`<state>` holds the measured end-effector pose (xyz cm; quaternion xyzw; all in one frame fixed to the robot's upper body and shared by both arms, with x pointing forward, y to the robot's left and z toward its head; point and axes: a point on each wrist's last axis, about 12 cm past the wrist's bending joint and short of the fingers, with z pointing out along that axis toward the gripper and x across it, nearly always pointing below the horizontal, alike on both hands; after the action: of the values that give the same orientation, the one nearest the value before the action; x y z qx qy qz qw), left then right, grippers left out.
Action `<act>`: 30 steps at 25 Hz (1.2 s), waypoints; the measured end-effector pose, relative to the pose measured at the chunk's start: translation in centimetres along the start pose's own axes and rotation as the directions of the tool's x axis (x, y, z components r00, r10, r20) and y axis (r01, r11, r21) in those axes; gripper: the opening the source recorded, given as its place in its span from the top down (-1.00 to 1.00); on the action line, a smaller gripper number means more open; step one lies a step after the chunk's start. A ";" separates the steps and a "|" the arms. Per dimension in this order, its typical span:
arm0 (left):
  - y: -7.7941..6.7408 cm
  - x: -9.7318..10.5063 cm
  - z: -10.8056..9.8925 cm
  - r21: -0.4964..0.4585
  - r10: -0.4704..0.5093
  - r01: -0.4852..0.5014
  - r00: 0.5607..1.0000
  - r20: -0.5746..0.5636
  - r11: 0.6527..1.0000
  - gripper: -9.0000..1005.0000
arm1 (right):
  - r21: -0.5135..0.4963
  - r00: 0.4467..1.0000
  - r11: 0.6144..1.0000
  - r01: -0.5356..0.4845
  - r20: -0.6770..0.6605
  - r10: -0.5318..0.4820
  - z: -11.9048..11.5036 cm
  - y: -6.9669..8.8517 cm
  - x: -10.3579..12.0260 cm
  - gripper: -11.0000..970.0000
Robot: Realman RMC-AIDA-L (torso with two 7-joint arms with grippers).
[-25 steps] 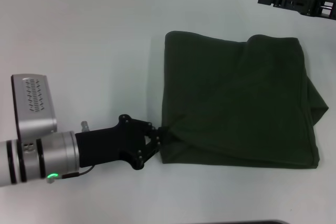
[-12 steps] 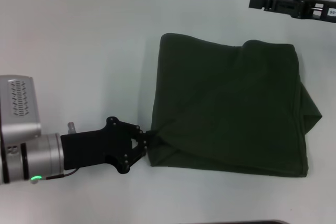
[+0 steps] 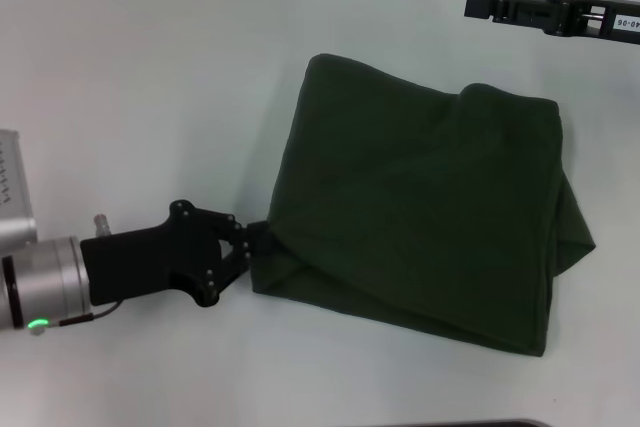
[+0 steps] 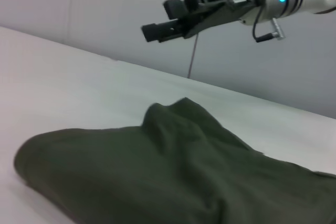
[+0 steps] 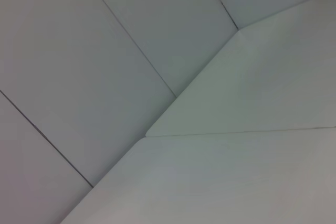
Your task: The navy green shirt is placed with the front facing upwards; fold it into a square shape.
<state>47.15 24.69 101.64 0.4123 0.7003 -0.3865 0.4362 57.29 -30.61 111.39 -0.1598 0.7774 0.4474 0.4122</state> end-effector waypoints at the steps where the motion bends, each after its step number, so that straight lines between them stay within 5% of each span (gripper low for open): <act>1: 0.1 0.0 -0.1 -0.004 0.001 -0.001 1.000 0.001 1.000 0.88 | 0.000 1.000 1.000 0.001 0.000 -0.001 0.0 0.0 0.0 -0.46; 30: 2.2 -0.4 -2.3 -0.101 0.005 -0.007 1.000 -0.018 0.995 0.87 | 0.000 1.000 1.000 0.010 -0.002 -0.010 0.0 0.0 -0.4 -0.46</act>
<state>48.60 27.40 102.37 0.3952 0.7214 -0.3457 0.4515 57.58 -30.66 111.72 -0.1644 0.7770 0.4453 0.4135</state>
